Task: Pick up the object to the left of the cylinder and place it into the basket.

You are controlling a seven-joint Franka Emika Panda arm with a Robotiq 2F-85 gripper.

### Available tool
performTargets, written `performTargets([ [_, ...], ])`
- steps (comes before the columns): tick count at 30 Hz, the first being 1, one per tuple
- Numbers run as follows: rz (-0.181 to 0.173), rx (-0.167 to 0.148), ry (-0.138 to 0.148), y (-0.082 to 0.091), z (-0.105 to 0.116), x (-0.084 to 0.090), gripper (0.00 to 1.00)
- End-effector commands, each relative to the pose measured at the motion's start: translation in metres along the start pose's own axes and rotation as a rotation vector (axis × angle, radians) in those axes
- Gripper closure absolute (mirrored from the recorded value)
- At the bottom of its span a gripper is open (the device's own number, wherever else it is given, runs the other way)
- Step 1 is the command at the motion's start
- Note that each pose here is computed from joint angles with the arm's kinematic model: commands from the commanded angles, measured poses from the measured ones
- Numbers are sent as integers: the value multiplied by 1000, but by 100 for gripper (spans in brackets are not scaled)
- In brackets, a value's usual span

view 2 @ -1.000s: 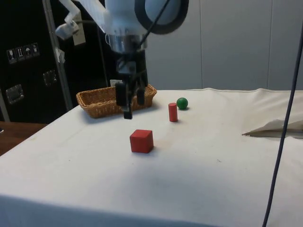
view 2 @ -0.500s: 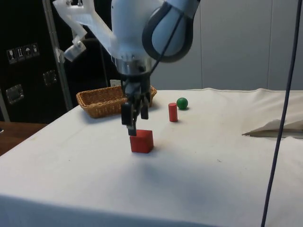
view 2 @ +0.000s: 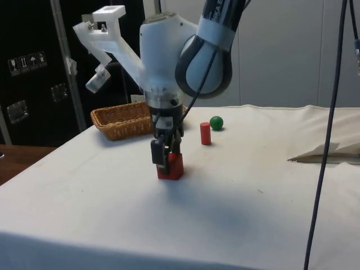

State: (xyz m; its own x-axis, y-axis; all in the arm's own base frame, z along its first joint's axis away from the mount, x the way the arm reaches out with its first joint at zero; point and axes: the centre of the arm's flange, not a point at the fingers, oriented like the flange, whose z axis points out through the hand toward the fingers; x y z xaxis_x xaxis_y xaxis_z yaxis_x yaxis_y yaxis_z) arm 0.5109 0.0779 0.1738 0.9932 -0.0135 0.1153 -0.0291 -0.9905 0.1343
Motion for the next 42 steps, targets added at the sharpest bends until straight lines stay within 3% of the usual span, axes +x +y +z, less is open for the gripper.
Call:
performTargets([
  [1,2,14,5,0,0,-2,32],
  [2,1,13,5,0,2,-2,55],
  [3,2,-3,-1,2,3,0,65],
  [4,1,12,5,0,2,-2,65],
  [7,2,12,5,1,3,-2,96],
  [8,3,12,5,1,3,-2,99],
  [11,3,12,6,1,4,-2,99],
  [12,3,-2,-2,2,3,-1,99],
  [13,2,11,5,1,4,-2,98],
  [18,5,9,8,8,-8,6,98],
  [19,6,-1,9,5,0,3,98],
  [27,10,9,15,24,-35,25,98],
  [42,16,10,30,48,-78,61,98],
])
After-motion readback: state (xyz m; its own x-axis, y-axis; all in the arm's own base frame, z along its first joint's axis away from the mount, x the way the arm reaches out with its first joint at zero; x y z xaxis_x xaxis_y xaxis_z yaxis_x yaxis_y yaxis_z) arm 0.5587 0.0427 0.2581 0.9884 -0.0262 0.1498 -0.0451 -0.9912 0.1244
